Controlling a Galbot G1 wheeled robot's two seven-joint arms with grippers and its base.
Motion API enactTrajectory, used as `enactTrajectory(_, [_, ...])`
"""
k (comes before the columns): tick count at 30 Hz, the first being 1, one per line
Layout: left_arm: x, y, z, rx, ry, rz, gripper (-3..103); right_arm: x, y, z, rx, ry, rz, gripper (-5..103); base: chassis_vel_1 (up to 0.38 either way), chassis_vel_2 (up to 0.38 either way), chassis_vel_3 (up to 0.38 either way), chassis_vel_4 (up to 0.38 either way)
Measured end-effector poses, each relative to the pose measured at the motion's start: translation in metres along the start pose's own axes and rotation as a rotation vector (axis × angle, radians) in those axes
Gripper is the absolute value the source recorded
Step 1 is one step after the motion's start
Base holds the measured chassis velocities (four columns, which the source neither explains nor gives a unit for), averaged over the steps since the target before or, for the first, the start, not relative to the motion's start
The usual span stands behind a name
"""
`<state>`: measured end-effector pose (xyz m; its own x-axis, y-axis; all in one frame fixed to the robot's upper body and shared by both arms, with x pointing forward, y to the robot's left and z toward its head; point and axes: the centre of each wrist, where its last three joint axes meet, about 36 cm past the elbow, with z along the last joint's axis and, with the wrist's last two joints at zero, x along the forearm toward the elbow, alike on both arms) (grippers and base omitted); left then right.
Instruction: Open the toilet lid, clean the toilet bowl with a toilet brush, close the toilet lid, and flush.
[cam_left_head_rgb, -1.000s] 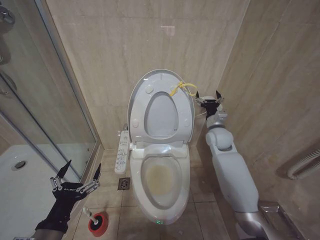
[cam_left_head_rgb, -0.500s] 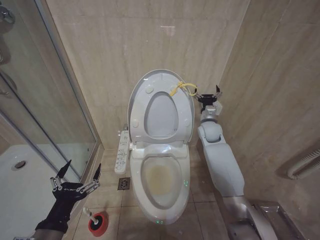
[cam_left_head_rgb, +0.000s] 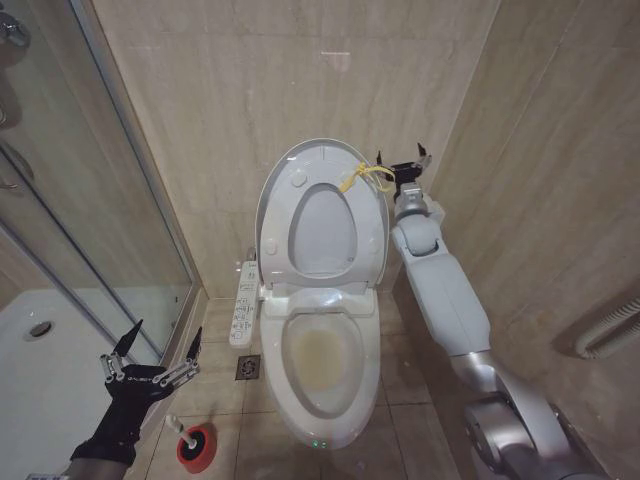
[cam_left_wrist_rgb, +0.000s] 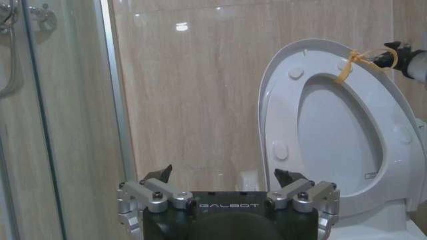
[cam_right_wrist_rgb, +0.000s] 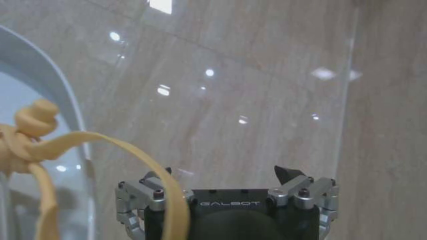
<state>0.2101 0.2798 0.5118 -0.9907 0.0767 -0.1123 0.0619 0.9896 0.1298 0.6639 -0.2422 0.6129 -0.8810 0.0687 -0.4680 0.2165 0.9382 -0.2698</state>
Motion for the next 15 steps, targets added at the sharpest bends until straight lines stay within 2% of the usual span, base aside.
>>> enactTrajectory(9, [0.000, 0.000, 0.000, 0.000, 0.000, 0.000, 100, 0.009, -0.001, 0.002, 0.001, 0.020, -0.040, 100, 0.000, 0.000, 0.000, 0.000])
enactTrajectory(15, [0.000, 0.000, 0.000, 0.000, 0.000, 0.000, 100, 0.046, -0.025, -0.003, -0.001, 0.060, -0.087, 100, 0.000, 0.000, 0.000, 0.000])
